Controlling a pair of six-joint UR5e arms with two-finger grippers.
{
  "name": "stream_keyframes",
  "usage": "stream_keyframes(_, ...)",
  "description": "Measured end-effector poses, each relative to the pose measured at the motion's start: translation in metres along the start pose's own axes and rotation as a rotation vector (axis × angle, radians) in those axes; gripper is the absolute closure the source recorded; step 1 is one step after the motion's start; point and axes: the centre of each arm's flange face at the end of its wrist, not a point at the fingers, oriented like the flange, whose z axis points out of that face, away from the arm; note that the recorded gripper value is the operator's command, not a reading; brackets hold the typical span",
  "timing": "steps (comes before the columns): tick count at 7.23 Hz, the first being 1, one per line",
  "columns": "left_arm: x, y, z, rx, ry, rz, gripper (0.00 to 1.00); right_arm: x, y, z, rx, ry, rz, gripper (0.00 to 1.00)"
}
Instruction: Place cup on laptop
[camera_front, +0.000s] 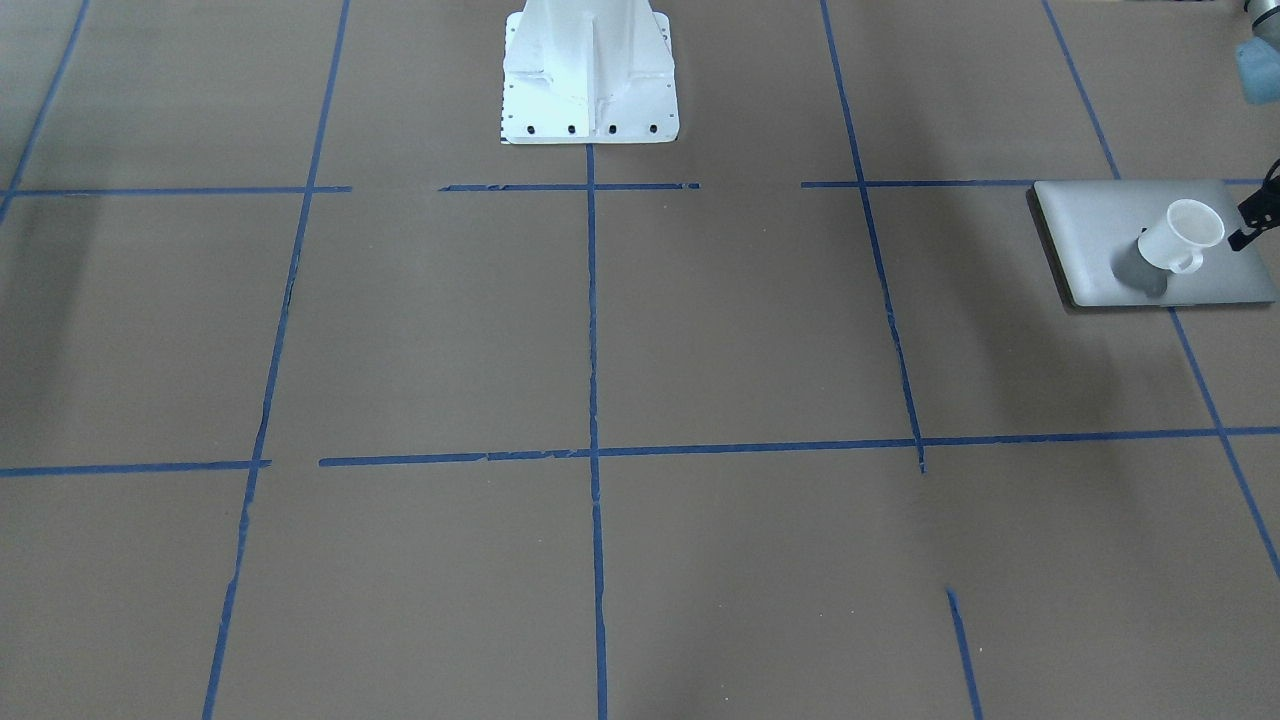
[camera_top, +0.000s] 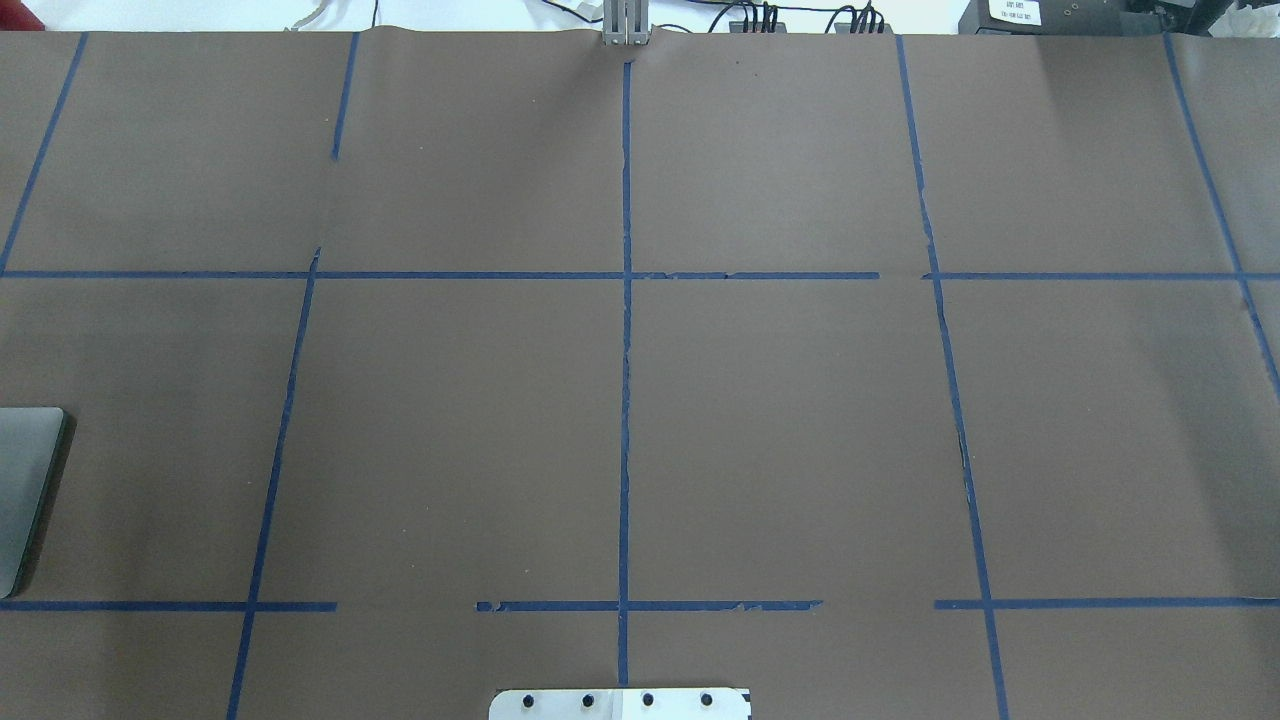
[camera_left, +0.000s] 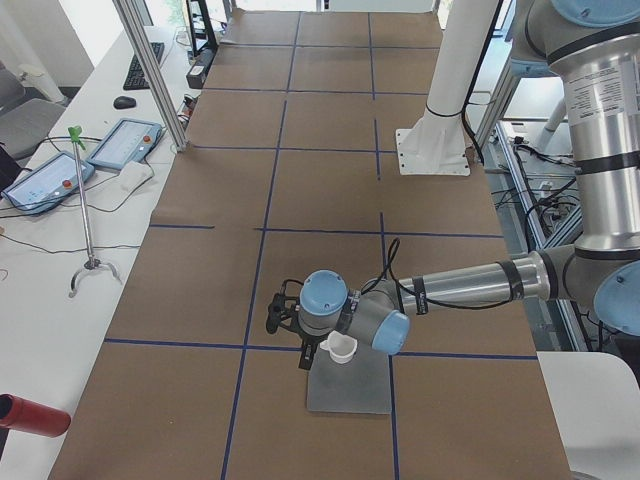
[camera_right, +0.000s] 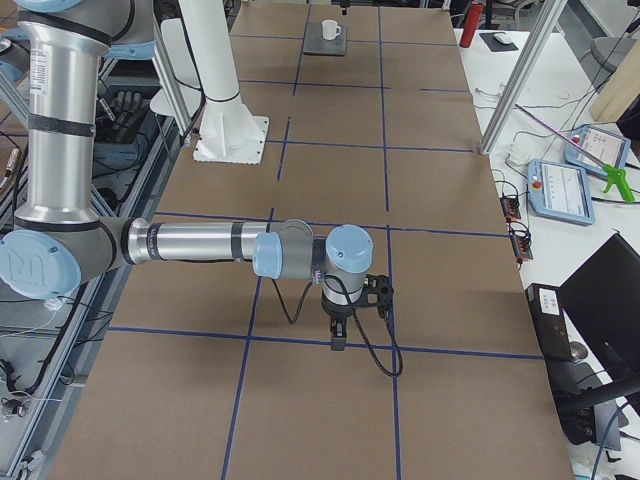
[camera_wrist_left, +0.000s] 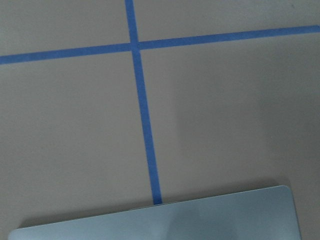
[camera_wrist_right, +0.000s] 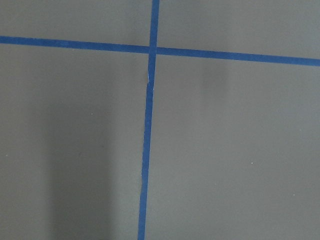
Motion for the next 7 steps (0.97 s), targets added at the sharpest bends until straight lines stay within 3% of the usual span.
stream_keyframes(3, -0.014, -0.01, -0.047, -0.1, -0.056, -0.011, 0.0, 0.0, 0.0, 0.0, 0.001, 0.0, -0.001, 0.0)
stream_keyframes(7, 0.018, -0.036, -0.094, -0.077, -0.083, 0.012, 0.0, 0.0, 0.0, 0.0, 0.0, 0.0, 0.0, 0.0)
